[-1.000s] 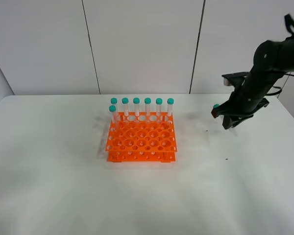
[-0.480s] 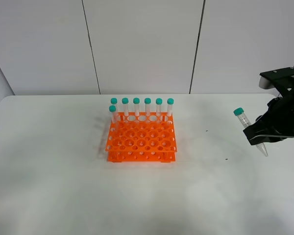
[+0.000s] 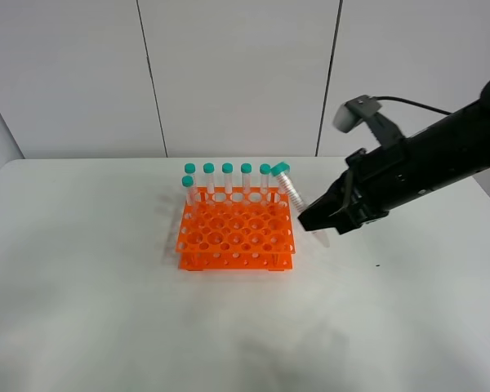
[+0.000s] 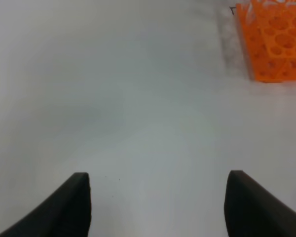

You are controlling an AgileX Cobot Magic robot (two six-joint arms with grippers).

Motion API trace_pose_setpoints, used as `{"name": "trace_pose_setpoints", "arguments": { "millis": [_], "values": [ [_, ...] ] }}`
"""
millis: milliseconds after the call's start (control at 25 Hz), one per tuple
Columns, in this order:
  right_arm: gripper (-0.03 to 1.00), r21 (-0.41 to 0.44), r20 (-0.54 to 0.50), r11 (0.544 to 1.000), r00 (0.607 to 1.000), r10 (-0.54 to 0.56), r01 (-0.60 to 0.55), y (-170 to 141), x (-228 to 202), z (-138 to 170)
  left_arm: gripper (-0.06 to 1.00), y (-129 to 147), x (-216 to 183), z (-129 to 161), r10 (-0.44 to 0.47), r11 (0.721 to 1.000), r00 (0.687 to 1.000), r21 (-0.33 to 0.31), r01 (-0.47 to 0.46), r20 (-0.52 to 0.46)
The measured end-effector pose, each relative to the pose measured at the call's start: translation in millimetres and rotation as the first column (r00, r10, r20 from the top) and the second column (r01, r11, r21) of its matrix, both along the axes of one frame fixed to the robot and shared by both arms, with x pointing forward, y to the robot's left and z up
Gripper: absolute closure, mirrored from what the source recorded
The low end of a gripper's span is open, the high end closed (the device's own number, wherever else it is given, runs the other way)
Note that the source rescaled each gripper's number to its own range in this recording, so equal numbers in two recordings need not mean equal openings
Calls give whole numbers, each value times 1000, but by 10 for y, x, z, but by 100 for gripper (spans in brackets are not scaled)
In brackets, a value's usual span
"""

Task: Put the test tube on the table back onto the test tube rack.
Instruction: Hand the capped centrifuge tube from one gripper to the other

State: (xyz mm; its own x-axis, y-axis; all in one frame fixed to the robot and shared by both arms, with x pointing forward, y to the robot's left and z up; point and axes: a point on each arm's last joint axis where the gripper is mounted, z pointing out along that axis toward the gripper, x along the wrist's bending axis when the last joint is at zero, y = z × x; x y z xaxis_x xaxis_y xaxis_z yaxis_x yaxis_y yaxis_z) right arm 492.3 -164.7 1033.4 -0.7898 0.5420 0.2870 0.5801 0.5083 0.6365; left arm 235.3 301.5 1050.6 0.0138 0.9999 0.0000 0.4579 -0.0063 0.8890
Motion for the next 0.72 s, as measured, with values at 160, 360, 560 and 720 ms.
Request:
{"name": "trace_pose_setpoints", "arguments": {
  "millis": [160,360,560,720],
  "values": [
    [93,30,31,992,992,120,-121,172,-19,-76,1,0,0,0,0,1000,1000,0,0,0],
    [93,46,20,981,982,188,-189,195,-59,-86,1,0,0,0,0,1000,1000,0,0,0],
    [93,50,38,983,984,173,-175,199,-36,-84,1,-4,-7,64,10,1000,999,-30,-8,37],
    [93,44,48,985,986,163,-165,199,-14,-96,1,-32,88,414,3,997,989,-80,9,151]
  ]
}}
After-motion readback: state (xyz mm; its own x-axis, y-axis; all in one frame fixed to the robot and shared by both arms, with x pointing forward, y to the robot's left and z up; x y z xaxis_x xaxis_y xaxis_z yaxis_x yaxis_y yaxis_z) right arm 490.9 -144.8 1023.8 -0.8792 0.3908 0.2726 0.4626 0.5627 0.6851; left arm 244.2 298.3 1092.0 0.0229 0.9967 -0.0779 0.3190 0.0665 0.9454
